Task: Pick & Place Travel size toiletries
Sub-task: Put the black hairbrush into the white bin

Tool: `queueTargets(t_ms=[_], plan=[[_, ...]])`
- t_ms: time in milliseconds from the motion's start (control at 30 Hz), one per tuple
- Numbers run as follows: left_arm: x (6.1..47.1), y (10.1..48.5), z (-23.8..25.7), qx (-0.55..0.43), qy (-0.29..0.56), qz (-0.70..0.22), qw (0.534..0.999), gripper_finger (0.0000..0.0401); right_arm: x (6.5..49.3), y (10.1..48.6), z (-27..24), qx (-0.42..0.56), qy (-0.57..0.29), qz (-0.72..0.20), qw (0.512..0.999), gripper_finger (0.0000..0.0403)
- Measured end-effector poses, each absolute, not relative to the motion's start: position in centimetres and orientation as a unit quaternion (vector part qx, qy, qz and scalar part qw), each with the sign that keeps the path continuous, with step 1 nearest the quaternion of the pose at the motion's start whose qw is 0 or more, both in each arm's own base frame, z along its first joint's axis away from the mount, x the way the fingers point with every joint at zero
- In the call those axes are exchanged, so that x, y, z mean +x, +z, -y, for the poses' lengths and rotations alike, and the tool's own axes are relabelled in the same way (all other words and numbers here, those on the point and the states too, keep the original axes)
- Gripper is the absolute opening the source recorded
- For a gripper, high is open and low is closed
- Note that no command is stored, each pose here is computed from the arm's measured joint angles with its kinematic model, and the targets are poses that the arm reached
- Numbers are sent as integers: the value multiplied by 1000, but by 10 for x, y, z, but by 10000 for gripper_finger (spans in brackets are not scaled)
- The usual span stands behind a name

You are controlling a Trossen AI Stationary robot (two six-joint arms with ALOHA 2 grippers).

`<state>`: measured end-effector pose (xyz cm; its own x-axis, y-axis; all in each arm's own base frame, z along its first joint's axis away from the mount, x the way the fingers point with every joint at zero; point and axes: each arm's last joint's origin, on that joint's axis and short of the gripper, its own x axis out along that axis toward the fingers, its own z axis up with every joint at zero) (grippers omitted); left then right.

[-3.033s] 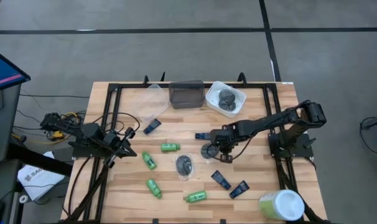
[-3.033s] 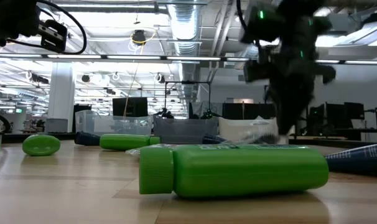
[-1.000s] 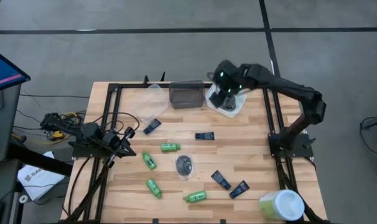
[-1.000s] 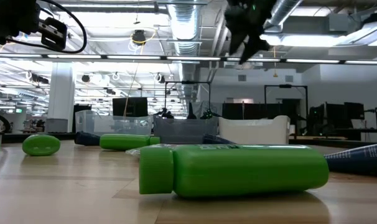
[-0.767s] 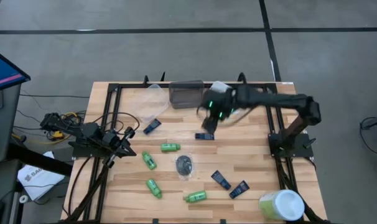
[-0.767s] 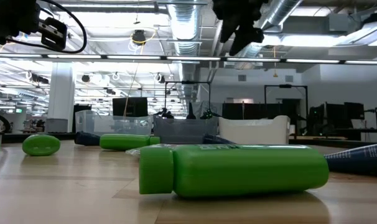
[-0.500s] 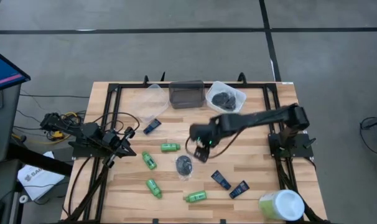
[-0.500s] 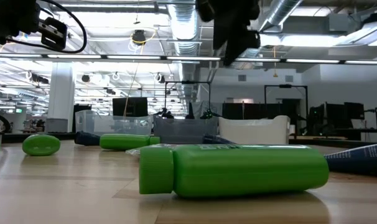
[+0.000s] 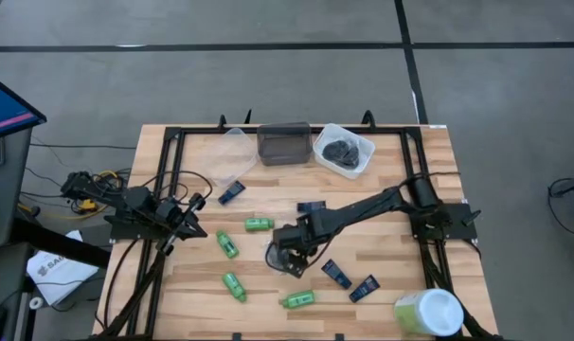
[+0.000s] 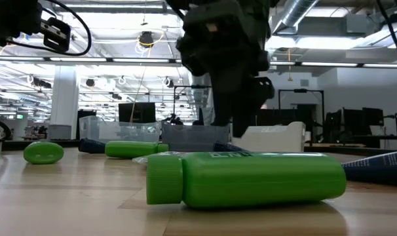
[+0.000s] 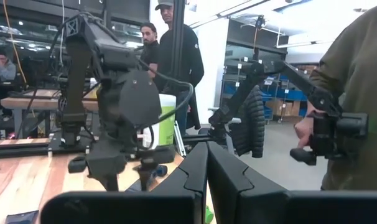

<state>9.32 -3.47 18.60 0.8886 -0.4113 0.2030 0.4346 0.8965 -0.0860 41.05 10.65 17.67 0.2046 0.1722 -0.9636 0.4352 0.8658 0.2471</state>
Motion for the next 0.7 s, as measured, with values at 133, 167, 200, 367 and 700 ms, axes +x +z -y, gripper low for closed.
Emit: queueTargets(t_ms=[133, 167, 200, 367, 700], plan=[[94, 186, 35, -64, -218, 88, 970, 3, 413, 175, -110, 254, -86, -618, 739, 235], [94, 185, 35, -64, -218, 85, 970, 3, 413, 176, -111, 255, -85, -616, 741, 235], [94, 185, 35, -64, -218, 86, 970, 3, 413, 175, -111, 253, -88, -614, 742, 235], [95, 185, 35, -64, -218, 83, 970, 3, 412, 167, -112, 264, -99, -606, 744, 235], [95, 185, 35, -64, -218, 85, 970, 3, 411, 164, -117, 250, -108, -591, 759, 235]])
